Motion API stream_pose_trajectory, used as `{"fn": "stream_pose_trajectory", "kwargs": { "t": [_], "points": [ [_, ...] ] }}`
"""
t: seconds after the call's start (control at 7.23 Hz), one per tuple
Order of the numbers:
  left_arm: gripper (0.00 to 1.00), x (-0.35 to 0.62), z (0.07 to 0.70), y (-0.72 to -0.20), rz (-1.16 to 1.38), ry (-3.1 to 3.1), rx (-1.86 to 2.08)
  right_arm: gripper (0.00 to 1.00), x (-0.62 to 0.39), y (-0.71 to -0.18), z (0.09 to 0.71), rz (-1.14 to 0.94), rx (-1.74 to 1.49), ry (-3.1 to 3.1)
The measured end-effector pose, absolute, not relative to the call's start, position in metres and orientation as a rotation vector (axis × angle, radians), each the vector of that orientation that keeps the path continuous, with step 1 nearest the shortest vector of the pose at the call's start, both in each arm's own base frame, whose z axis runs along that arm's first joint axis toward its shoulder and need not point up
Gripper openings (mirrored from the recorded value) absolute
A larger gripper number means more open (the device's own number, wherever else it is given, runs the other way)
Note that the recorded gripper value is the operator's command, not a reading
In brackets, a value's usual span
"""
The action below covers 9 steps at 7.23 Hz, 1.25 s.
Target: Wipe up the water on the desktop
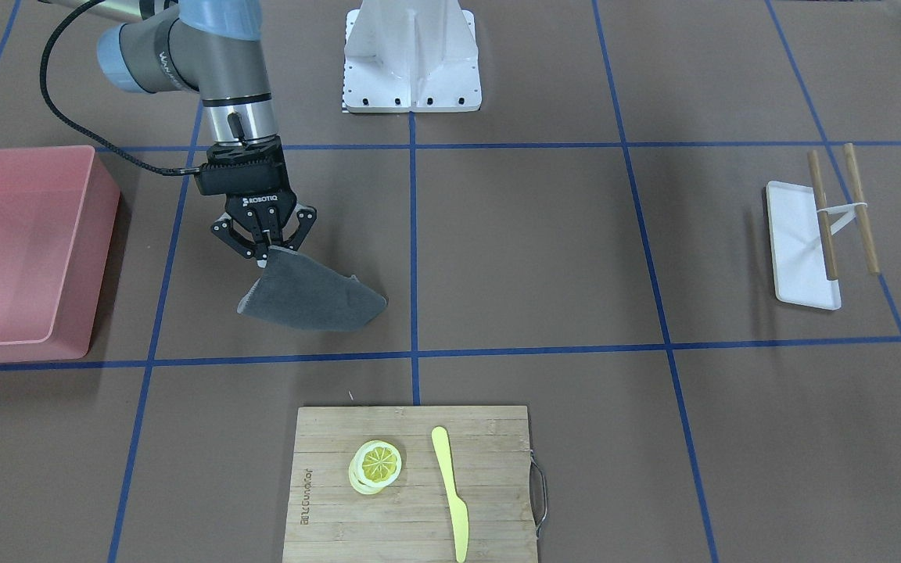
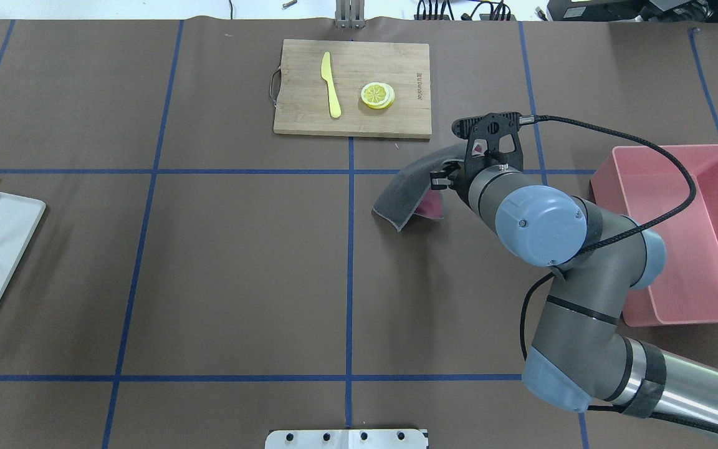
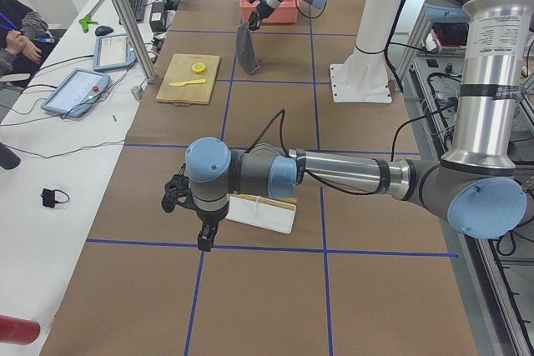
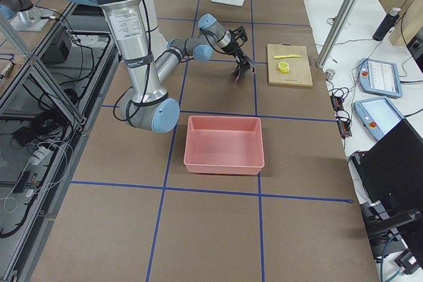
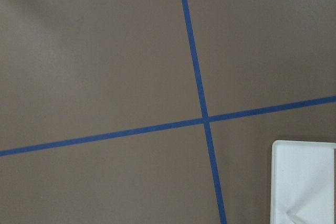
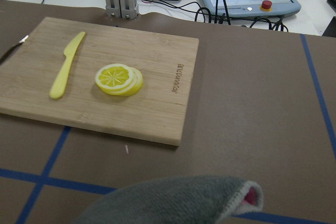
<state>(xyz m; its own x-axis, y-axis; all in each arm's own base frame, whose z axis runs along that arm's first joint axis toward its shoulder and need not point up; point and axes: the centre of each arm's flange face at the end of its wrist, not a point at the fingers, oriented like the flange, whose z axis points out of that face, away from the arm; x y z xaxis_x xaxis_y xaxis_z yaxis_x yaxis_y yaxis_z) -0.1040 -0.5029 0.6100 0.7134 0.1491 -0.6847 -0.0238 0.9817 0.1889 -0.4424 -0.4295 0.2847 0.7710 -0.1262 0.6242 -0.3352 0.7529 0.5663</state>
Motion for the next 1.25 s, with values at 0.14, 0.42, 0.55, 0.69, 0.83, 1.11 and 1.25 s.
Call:
{"fn": "stream_pose_trajectory", "kwargs": {
  "t": [0.14,0.42,0.55,0.69,0.83,1.11,1.25],
  "points": [
    [0.99,-0.104,0.611,-0.502,0.095,0.776,0.17,0.0,-0.436,-0.427,0.317,0.094,0.695,-0.619],
    [0.99,-0.104,0.611,-0.501,0.094,0.778,0.171,0.0,-0.398,-0.432,0.39,0.034,0.647,-0.465],
    [0.99,-0.104,0.611,-0.501,0.094,0.778,0.171,0.0,-0.368,-0.439,0.426,0.011,0.62,-0.391],
    [0.99,-0.104,0.611,-0.501,0.094,0.778,0.171,0.0,-0.34,-0.444,0.455,-0.011,0.597,-0.329],
    [0.99,-0.104,0.61,-0.501,0.094,0.779,0.172,0.0,-0.328,-0.448,0.464,-0.024,0.589,-0.303],
    [0.99,-0.104,0.611,-0.502,0.094,0.778,0.172,0.0,-0.372,-0.468,0.421,-0.003,0.59,-0.348],
    [0.99,-0.104,0.611,-0.502,0.094,0.778,0.172,0.0,-0.42,-0.476,0.379,0.034,0.575,-0.389]
  ]
}}
